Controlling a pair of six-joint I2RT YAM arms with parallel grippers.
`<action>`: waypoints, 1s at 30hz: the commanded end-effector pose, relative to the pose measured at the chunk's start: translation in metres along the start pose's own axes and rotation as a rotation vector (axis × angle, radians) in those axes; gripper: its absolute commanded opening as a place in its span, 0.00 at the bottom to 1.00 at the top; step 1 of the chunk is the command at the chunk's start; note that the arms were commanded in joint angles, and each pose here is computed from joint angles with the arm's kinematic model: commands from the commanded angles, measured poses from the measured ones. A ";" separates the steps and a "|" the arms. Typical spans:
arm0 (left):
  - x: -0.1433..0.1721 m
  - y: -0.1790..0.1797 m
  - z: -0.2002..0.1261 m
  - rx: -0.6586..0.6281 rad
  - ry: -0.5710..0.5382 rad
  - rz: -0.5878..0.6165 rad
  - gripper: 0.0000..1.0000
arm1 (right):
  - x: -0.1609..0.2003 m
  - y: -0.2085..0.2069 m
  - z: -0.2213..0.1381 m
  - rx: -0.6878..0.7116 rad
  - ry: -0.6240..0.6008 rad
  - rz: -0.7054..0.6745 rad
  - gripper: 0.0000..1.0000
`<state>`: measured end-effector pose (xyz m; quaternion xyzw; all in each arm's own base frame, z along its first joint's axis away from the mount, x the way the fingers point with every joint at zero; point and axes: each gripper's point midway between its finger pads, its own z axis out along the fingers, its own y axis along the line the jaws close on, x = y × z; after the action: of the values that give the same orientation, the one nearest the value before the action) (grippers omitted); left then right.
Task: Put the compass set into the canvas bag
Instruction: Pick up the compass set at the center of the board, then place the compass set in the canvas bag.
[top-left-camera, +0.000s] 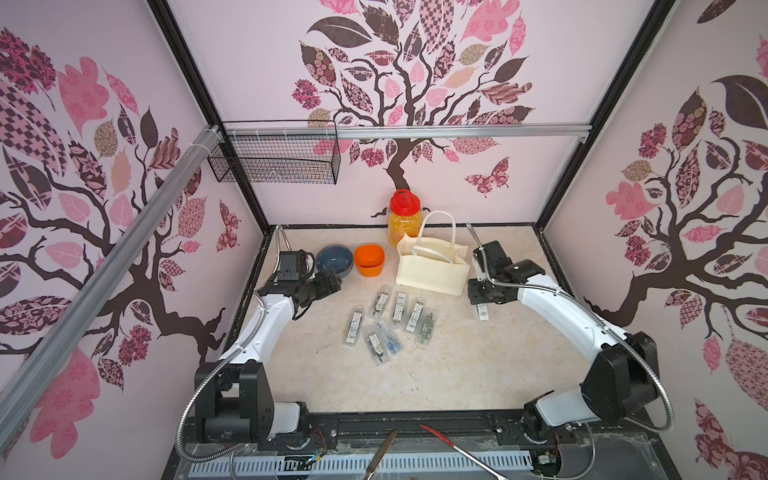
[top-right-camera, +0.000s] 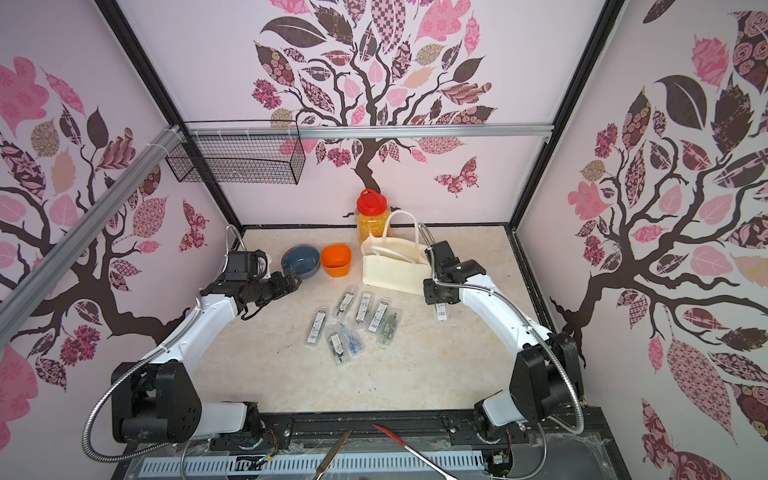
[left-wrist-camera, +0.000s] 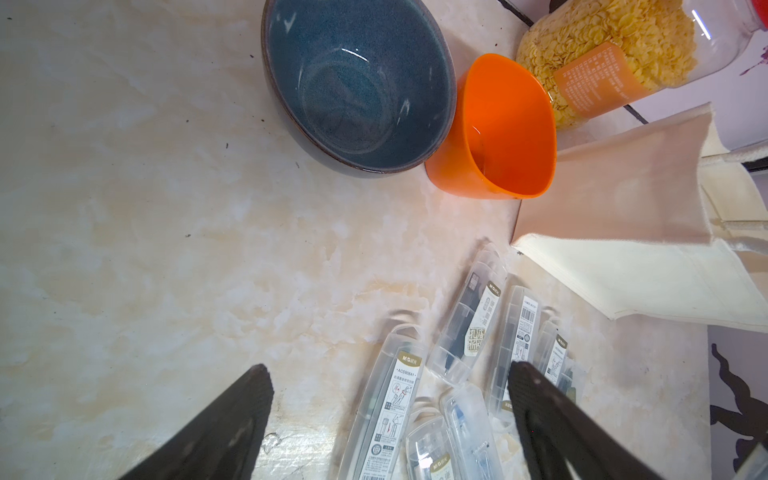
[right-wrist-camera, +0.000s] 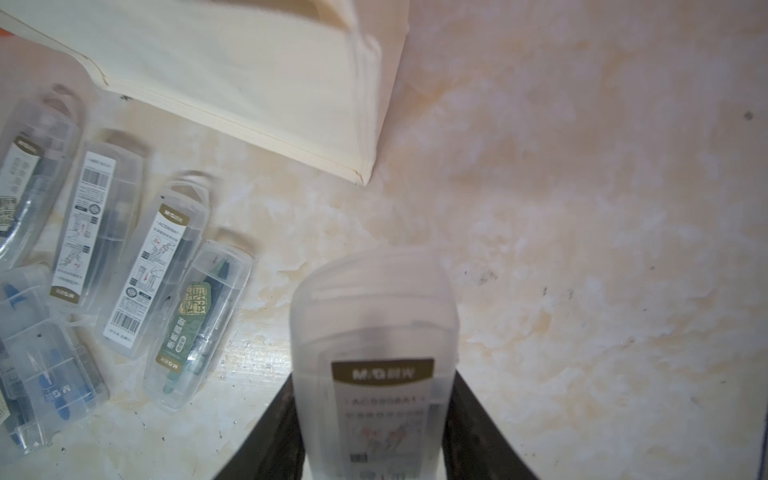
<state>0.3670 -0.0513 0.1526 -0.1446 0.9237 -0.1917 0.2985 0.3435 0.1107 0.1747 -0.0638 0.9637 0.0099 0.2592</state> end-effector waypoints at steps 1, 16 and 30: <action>0.000 0.000 0.000 0.005 0.007 -0.007 0.93 | -0.048 -0.008 -0.044 0.039 -0.185 -0.122 0.32; 0.003 0.005 0.004 -0.013 0.022 0.001 0.93 | -0.226 0.036 -0.065 0.055 -0.548 -0.458 0.29; 0.007 0.009 0.011 -0.031 0.047 -0.001 0.92 | -0.201 0.113 -0.032 -0.086 -0.681 -0.767 0.27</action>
<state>0.3657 -0.0520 0.1368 -0.1469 0.9316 -0.1888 0.2738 0.4803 0.2417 0.2710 -0.4032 0.7734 -0.0190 0.4888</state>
